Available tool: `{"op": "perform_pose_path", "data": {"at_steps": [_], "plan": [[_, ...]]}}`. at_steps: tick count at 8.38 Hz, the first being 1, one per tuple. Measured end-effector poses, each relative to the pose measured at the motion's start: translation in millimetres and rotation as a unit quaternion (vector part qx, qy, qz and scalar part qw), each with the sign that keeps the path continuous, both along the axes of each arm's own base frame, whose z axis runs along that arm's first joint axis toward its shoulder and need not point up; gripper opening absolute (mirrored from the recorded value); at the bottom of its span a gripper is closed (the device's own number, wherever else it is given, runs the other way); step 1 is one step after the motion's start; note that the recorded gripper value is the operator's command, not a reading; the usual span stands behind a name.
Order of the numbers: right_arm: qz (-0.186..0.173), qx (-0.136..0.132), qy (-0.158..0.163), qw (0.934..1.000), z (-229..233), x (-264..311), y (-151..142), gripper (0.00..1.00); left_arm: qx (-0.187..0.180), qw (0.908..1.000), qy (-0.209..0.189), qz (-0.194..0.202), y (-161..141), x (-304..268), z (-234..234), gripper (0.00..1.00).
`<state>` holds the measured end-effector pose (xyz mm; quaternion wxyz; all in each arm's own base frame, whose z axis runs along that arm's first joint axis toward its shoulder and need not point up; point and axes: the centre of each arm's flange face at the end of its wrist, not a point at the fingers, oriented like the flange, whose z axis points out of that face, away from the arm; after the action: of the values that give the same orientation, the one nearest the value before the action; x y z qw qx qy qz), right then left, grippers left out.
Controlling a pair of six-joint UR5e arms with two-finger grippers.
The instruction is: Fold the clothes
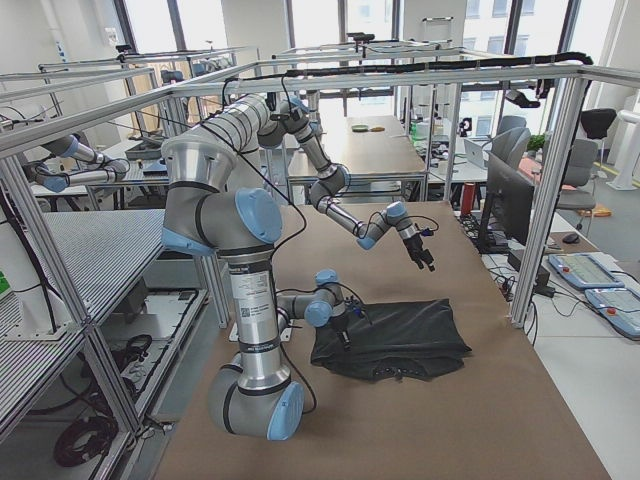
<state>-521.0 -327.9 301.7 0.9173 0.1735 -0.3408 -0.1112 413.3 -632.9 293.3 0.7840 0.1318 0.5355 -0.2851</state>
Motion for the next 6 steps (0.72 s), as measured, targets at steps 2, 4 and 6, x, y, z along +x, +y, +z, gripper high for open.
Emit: {"op": "perform_pose_path", "data": {"at_steps": [2,4,6], "plan": [[-0.001,0.004,0.001,1.0000,0,9,-7,0.00,0.000,1.0000,0.001,0.000,1,1,-1,1.00],[-0.022,0.000,0.003,0.9997,15,43,-11,0.00,0.000,1.0000,0.002,0.000,1,1,-1,1.00],[-0.027,-0.002,0.008,0.9996,28,66,-4,0.00,0.000,1.0000,0.002,0.000,1,1,-1,1.00]]}}
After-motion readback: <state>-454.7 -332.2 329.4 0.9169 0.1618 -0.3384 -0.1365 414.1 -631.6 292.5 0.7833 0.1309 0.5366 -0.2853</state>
